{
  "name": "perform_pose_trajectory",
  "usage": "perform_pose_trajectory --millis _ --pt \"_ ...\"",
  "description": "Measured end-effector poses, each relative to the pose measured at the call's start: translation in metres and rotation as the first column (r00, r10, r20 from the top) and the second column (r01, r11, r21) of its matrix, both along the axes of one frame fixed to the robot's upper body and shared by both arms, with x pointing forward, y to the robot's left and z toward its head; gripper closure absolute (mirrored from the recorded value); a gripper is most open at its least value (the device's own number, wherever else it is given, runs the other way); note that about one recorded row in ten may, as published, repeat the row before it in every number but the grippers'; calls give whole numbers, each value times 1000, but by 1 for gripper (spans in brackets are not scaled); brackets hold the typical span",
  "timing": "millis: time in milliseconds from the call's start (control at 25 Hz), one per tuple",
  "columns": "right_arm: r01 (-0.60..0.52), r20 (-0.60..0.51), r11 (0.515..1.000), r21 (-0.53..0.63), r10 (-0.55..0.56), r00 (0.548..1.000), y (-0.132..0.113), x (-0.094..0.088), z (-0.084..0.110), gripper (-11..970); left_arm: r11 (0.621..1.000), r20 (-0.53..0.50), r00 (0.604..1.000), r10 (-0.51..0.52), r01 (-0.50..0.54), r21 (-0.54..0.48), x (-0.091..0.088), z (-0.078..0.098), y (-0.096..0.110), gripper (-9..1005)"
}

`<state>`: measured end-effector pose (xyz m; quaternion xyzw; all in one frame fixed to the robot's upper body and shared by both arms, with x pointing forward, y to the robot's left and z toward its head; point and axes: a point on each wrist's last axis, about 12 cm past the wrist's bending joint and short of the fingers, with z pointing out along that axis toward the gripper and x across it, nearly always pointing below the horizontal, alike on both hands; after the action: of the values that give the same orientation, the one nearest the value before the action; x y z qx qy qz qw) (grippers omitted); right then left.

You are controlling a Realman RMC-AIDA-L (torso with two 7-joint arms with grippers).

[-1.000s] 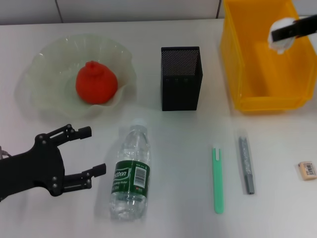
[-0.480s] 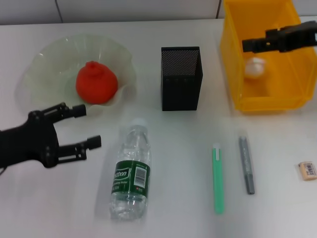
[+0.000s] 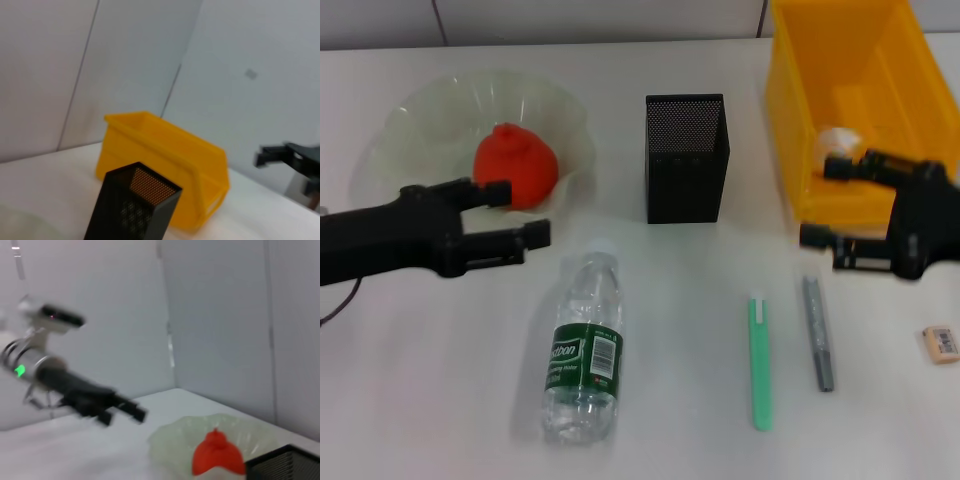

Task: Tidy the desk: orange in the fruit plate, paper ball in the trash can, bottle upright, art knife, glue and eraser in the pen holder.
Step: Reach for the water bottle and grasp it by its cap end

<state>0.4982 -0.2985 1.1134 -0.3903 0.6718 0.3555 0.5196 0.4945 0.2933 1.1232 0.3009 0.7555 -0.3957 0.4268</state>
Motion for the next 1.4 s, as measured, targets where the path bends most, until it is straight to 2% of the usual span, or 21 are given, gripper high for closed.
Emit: perform_pose_trajectory --millis 40,160,240,280,440,640,1040,1400 --pt "-12 15 1000 -2 12 1000 0 -4 -7 116 999 -20 999 26 -25 39 2 4 -12 140" --pt "-45 74 999 -22 47 996 3 -14 -25 116 995 -43 998 55 -51 90 2 7 -24 141" --pt "-56 99 998 -33 59 993 3 -21 -39 116 978 -77 993 90 -73 195 2 11 -47 142" --pt "-56 99 998 -33 59 993 3 -21 -39 116 978 -77 993 90 -73 195 2 11 -47 143" --pt "-47 93 998 -39 51 994 2 -30 -53 116 931 -107 982 153 -107 350 1 10 -78 145" --pt "-29 94 998 -50 34 995 0 -37 -60 116 884 -127 973 192 -116 453 6 11 -113 148" --pt "-8 85 998 -61 14 996 1 -43 -71 117 867 -155 959 237 -137 480 21 8 -130 154" --pt "-10 83 998 -62 15 996 2 -43 -72 117 864 -182 951 251 -135 486 24 3 -132 159"
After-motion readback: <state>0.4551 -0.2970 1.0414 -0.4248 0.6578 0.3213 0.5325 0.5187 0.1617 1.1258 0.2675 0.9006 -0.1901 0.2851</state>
